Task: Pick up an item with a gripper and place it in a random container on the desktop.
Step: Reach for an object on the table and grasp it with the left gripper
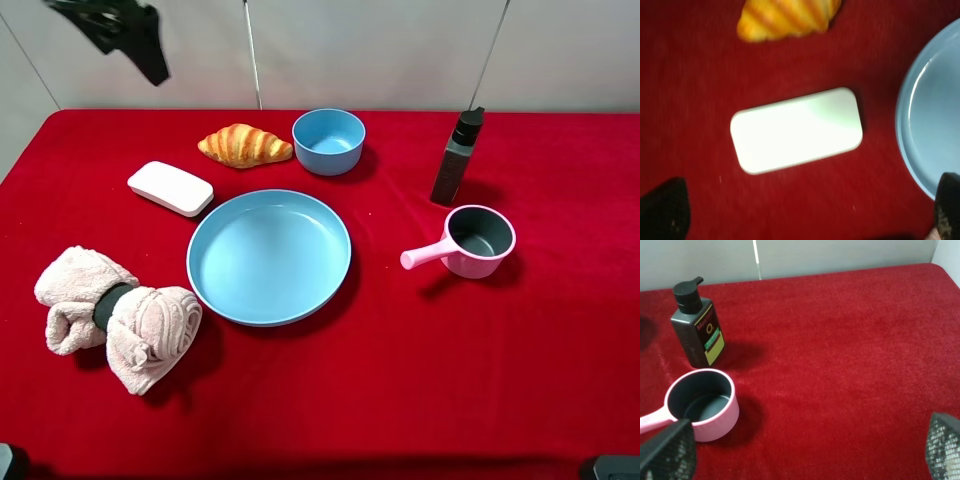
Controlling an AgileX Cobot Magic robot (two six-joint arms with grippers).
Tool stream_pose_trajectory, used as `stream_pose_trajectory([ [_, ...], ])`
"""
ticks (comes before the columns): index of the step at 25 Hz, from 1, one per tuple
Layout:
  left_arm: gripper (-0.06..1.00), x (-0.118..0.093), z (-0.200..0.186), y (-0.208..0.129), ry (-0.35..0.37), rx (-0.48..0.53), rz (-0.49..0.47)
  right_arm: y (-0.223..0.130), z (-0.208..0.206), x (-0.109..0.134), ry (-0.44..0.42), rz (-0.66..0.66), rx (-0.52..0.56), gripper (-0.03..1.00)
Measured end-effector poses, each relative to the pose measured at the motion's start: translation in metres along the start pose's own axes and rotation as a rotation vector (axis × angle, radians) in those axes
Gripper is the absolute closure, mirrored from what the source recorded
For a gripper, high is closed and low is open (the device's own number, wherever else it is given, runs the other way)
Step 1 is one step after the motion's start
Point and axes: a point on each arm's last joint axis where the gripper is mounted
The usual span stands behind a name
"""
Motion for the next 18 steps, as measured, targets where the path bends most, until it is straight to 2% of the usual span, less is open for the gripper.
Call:
stream_pose_trajectory([
  [10,-0.02,-0.011,0.063,0.036,-0.023,0.043,0.187,0.000,0.000,0.000,0.000,0.000,0.000,0.28],
  [18,-0.02,-0.009,0.108,0.031,-0.043,0.133,0.300,0.000,0.000,0.000,0.000,0.000,-0.001,0.28],
])
Point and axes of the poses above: a point on each arm's last joint axis where the gripper is mounted, z pointing out along that axis toward the gripper, x along the wrist's bending axis when the last joint is at zero, y = z × x, and after that the axes turned 2 degrees about -z, right-handed
